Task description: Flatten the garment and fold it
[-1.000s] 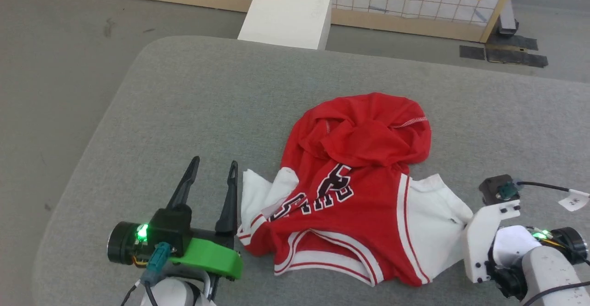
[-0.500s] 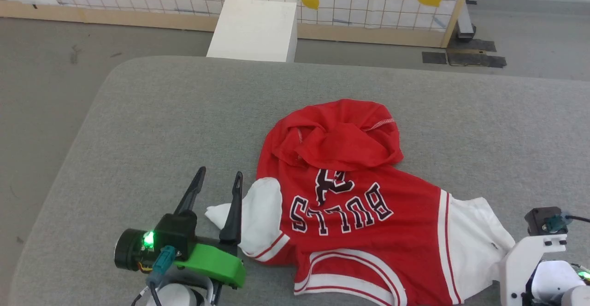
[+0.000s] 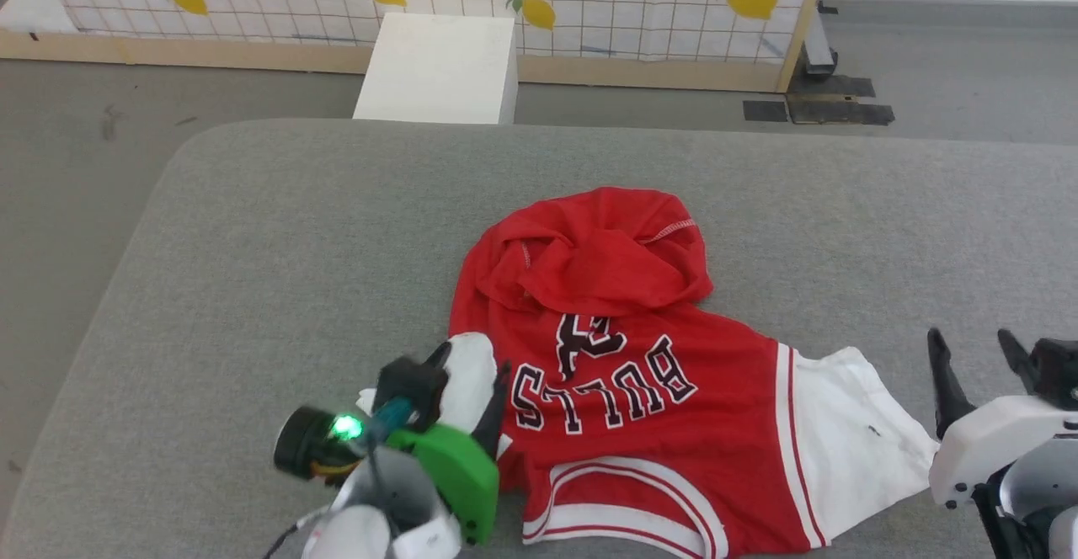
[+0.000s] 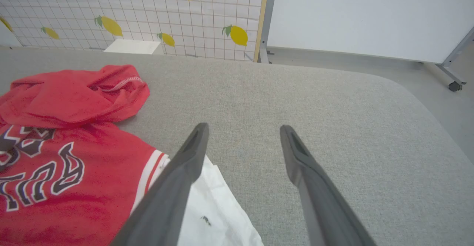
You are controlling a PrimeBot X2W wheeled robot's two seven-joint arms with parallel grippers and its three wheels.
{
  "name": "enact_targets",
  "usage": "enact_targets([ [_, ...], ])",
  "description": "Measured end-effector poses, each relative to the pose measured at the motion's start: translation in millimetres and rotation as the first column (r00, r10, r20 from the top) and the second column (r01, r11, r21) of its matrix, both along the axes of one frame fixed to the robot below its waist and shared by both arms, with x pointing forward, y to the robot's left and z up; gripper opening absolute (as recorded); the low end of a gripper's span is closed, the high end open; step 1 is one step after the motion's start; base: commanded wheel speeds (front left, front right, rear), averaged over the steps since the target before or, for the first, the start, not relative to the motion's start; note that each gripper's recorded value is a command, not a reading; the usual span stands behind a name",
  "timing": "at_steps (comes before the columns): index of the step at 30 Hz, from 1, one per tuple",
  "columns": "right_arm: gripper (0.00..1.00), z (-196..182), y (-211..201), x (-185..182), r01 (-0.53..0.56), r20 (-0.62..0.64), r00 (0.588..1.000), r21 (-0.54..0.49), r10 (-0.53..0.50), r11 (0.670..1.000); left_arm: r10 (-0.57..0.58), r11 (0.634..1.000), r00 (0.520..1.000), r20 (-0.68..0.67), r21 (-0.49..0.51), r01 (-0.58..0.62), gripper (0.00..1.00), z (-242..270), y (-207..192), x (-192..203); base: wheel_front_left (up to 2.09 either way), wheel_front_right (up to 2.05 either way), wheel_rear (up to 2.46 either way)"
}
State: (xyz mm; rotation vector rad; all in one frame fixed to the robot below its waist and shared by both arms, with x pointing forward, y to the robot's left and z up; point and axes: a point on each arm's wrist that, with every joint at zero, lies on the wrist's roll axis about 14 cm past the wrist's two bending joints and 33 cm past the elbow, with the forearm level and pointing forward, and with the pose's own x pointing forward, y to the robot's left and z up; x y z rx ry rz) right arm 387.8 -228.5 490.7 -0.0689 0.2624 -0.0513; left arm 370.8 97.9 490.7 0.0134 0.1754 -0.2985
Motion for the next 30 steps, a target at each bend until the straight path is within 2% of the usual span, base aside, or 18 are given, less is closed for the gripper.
enact_targets([
  [4,1.00,6.7,-4.5,-5.2,0.023,0.063,0.998,0.010,-0.023,1.000,-0.074,0.992,0.986,-0.147,0.089,0.088,1.00,-7.7,-15.7,4.8,0.00,0.00,0.00],
  [10,1.00,-7.8,-9.9,-16.3,0.047,0.038,0.998,0.034,-0.048,0.998,-0.072,0.958,0.928,-0.365,0.235,0.166,1.00,-33.8,-15.4,3.6,0.00,0.00,0.00],
  [20,1.00,-40.9,-14.1,-23.5,0.076,-0.046,0.996,0.079,-0.073,0.994,-0.043,0.914,0.870,-0.491,0.332,0.233,1.00,-61.7,-7.8,6.9,0.00,0.00,0.00],
  [25,1.00,-49.8,-11.0,-23.4,0.070,-0.070,0.995,0.082,-0.065,0.994,-0.028,0.909,0.853,-0.521,0.342,0.238,1.00,-71.8,-3.1,3.9,0.00,0.00,0.00],
  [26,1.00,-50.7,-10.1,-23.2,0.068,-0.071,0.996,0.083,-0.062,0.994,-0.025,0.910,0.853,-0.522,0.342,0.236,0.29,-72.3,-2.3,3.6,0.00,0.00,0.00],
  [27,1.00,-51.6,-8.7,-22.8,0.064,-0.073,0.996,0.084,-0.058,0.994,-0.022,0.911,0.854,-0.520,0.341,0.232,0.00,-72.0,-1.3,3.7,0.00,0.00,0.00],
  [30,1.00,-54.0,-4.6,-21.7,0.053,-0.080,0.996,0.087,-0.046,0.995,-0.017,0.924,0.873,-0.488,0.326,0.201,0.00,-65.6,0.9,7.2,0.00,0.00,0.00],
])
